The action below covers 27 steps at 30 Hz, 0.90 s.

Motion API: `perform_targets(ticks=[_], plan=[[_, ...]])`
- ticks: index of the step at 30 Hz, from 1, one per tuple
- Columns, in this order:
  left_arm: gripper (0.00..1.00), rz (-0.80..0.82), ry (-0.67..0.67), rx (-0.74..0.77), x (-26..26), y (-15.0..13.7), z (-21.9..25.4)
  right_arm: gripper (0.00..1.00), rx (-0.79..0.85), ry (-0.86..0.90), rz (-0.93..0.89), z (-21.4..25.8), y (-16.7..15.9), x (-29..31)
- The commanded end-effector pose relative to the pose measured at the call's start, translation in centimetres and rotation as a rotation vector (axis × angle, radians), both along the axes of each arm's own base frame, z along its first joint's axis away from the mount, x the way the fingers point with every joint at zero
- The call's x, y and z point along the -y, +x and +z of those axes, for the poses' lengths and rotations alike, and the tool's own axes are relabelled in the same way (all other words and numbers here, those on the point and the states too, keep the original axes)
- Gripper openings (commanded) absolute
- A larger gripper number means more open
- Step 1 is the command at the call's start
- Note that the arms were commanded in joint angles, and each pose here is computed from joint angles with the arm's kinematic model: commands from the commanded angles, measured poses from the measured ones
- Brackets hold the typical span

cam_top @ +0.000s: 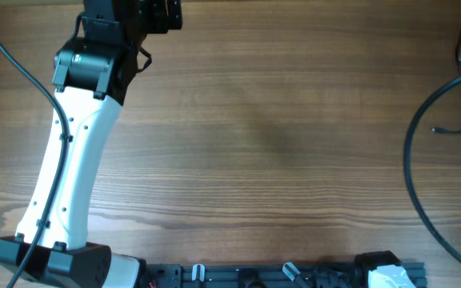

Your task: Untangle cables

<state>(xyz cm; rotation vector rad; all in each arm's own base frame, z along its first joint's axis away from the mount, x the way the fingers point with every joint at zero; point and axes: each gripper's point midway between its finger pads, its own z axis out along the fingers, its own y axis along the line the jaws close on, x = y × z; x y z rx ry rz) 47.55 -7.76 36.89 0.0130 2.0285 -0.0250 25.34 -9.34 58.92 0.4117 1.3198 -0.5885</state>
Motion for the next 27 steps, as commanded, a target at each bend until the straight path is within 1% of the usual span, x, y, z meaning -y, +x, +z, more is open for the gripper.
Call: perform_targets(ticks=[1, 3, 5, 6, 7, 9, 10, 12, 13, 14, 15, 17, 19, 22, 23, 24, 25, 27], plan=[[1.0, -0.051, 0.01, -0.006, 0.9, -0.3, 0.2, 0.04, -0.086, 0.018, -0.253, -2.0, -1.7, 5.8], [1.0, -0.06, 0.007, -0.018, 1.0, -0.5, -0.1, 0.04, -0.102, 0.096, -0.401, -3.8, -3.3, 9.8], [1.0, -0.061, 0.01, -0.032, 1.0, -0.6, -0.4, 0.04, -0.093, 0.221, -0.528, -6.5, -5.2, 14.8], [1.0, -0.061, 0.011, -0.039, 1.0, -0.7, -0.6, 0.04, -0.069, 0.304, -0.511, -8.0, -5.2, 17.0], [1.0, -0.061, 0.012, -0.042, 1.0, -0.7, -0.6, 0.04, -0.053, 0.351, -0.477, -8.8, -4.8, 18.1], [1.0, -0.061, 0.014, -0.053, 1.0, -0.9, -0.9, 0.04, -0.016, 0.463, -0.359, -10.7, -3.1, 20.9], [1.0, -0.061, 0.015, -0.059, 1.0, -0.9, -1.0, 0.04, -0.016, 0.489, -0.324, -11.4, -2.6, 22.1], [1.0, -0.061, 0.018, -0.071, 0.9, -1.1, -1.3, 0.04, -0.018, 0.505, -0.351, -12.1, -3.0, 23.6], [1.0, -0.061, 0.018, -0.073, 0.9, -1.1, -1.3, 0.04, -0.023, 0.508, -0.36, -12.4, -3.2, 23.9], [1.0, -0.061, 0.018, -0.074, 0.9, -1.1, -1.3, 0.04, -0.044, 0.553, -0.363, -13.7, -3.0, 24.3], [1.0, -0.061, 0.019, -0.077, 0.9, -1.2, -1.4, 0.04, -0.058, 0.614, -0.344, -15.2, -2.4, 24.4], [1.0, -0.061, 0.021, -0.088, 0.9, -1.3, -1.6, 0.04, -0.127, 0.796, -0.242, -20.0, 0.0, 23.8], [1.0, -0.061, 0.025, -0.106, 0.8, -1.5, -2.0, 0.04, -0.215, 1.016, -0.177, -26.0, 1.7, 22.9], [1.0, -0.061, 0.026, -0.113, 0.8, -1.6, -2.2, 0.04, -0.36, 1.282, -0.076, -34.5, 3.6, 20.9], [1.0, -0.061, 0.026, -0.113, 0.8, -1.6, -2.2, 0.04, -0.37, 1.548, 0.102, -39.5, 5.7, 17.6], [1.0, -0.068, 0.023, -0.117, 0.9, -1.7, -2.2, 0.04, -0.309, 1.657, 0.282, -40.6, 7.5, 15.8], [1.0, -0.079, 0.017, -0.124, 1.1, -1.8, -2.4, 0.04, -0.26, 1.705, 0.347, -41.2, 8.2, 15.4], [1.0, -0.09, 0.013, -0.137, 1.3, -2.0, -2.6, 0.04, -0.165, 1.796, 0.337, -42.8, 8.3, 15.7]])
